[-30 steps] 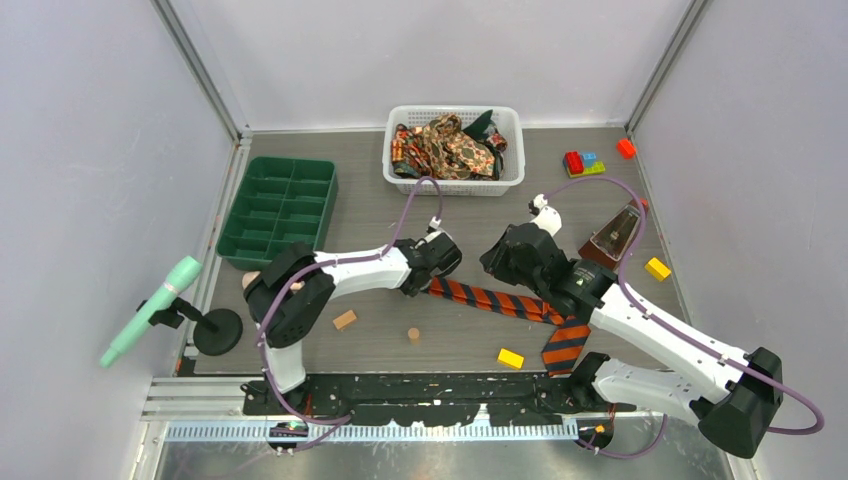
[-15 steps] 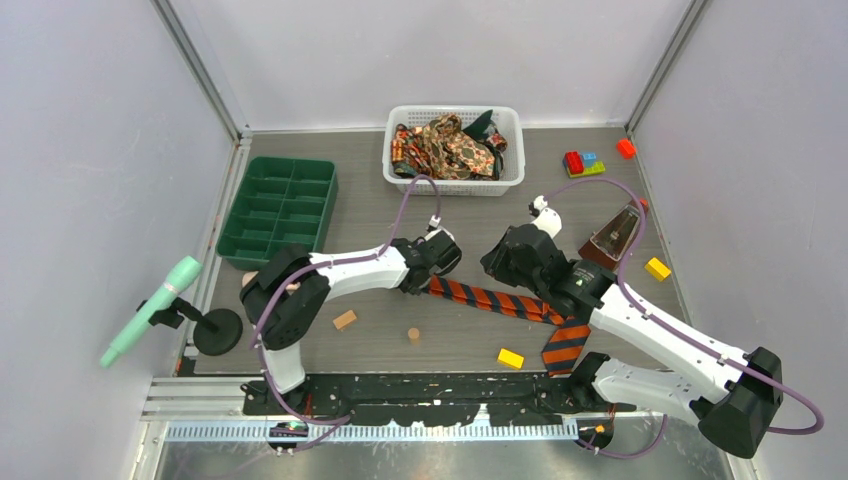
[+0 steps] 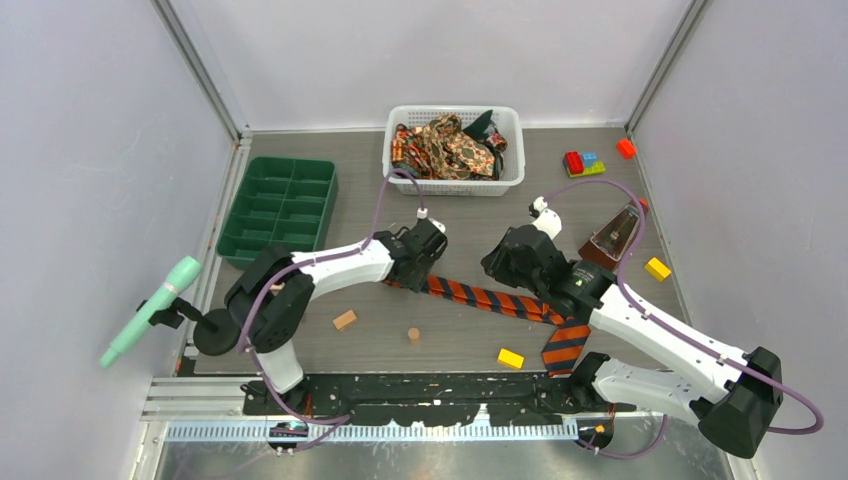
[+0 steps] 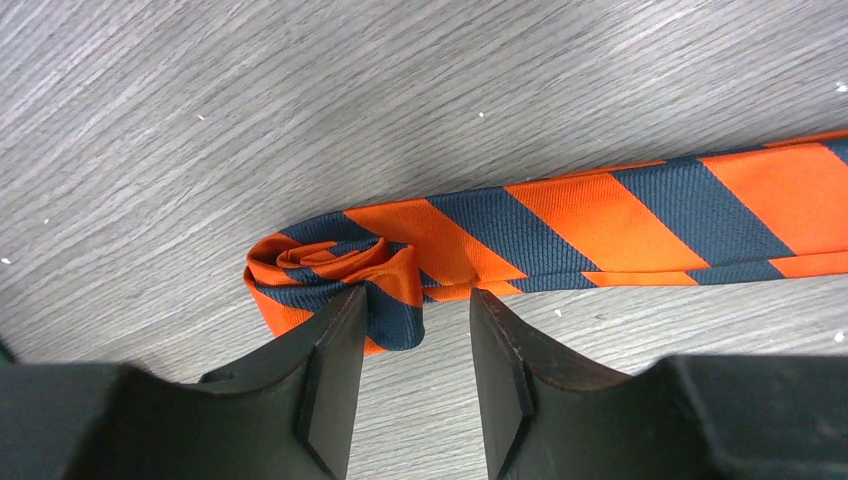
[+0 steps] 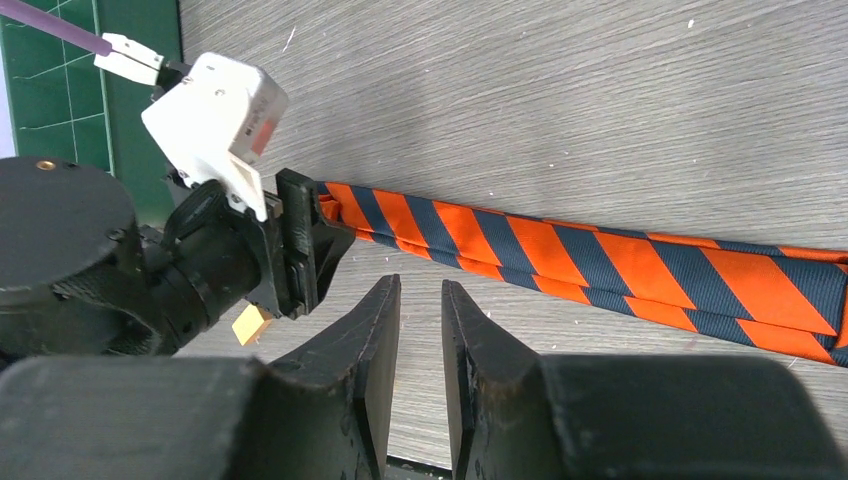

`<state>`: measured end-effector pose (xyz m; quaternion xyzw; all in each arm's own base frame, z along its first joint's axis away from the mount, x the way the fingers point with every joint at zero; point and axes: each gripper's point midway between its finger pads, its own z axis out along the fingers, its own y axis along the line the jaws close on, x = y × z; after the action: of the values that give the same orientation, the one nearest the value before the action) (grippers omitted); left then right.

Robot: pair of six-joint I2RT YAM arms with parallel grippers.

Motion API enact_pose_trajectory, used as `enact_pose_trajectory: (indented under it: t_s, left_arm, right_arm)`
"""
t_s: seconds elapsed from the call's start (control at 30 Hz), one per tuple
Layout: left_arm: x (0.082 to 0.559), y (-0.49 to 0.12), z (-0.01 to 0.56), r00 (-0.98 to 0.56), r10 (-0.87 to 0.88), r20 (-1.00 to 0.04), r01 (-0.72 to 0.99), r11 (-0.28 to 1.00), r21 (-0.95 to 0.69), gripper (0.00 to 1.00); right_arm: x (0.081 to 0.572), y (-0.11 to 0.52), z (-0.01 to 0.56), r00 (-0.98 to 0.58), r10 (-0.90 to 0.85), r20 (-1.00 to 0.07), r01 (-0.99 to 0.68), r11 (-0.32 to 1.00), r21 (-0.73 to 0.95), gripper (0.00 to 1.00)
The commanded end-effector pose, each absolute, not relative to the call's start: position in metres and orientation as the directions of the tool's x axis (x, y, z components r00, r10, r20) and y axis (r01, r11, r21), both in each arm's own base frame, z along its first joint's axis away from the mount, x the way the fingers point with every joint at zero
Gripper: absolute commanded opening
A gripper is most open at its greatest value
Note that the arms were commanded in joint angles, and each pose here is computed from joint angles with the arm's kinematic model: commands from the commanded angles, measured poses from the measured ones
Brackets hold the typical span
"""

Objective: Roll the ties
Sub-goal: Roll the tie at the center of the board.

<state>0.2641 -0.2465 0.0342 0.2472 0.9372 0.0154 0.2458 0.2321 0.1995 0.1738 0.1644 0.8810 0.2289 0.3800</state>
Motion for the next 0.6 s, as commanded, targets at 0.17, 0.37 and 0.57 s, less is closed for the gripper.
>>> enact_pose_trajectory:
  t_s: [0.17, 0.37, 0.57]
  left_arm:
    - [0.257, -0.264, 0.035, -0.825, 0.339, -0.452, 0.433, 0.893, -0.121, 0.43]
    - [0.256, -0.260, 0.032, -0.845, 0.307, -0.437, 0.410, 0.898, -0.162, 0.42]
    - [0.261, -0.254, 0.045, -0.841, 0.286, -0.459, 0.390, 0.909, -0.147, 0.43]
  right_arm:
    - [0.237, 0.200, 0.183, -0.631, 0.491, -0.601, 0.121, 0.827, 0.549, 0.28]
    - [0.238, 0.202, 0.180, -0.635, 0.491, -0.596, 0.122, 0.826, 0.550, 0.28]
    - [0.241, 0.208, 0.180, -0.640, 0.489, -0.593, 0.116, 0.824, 0.555, 0.29]
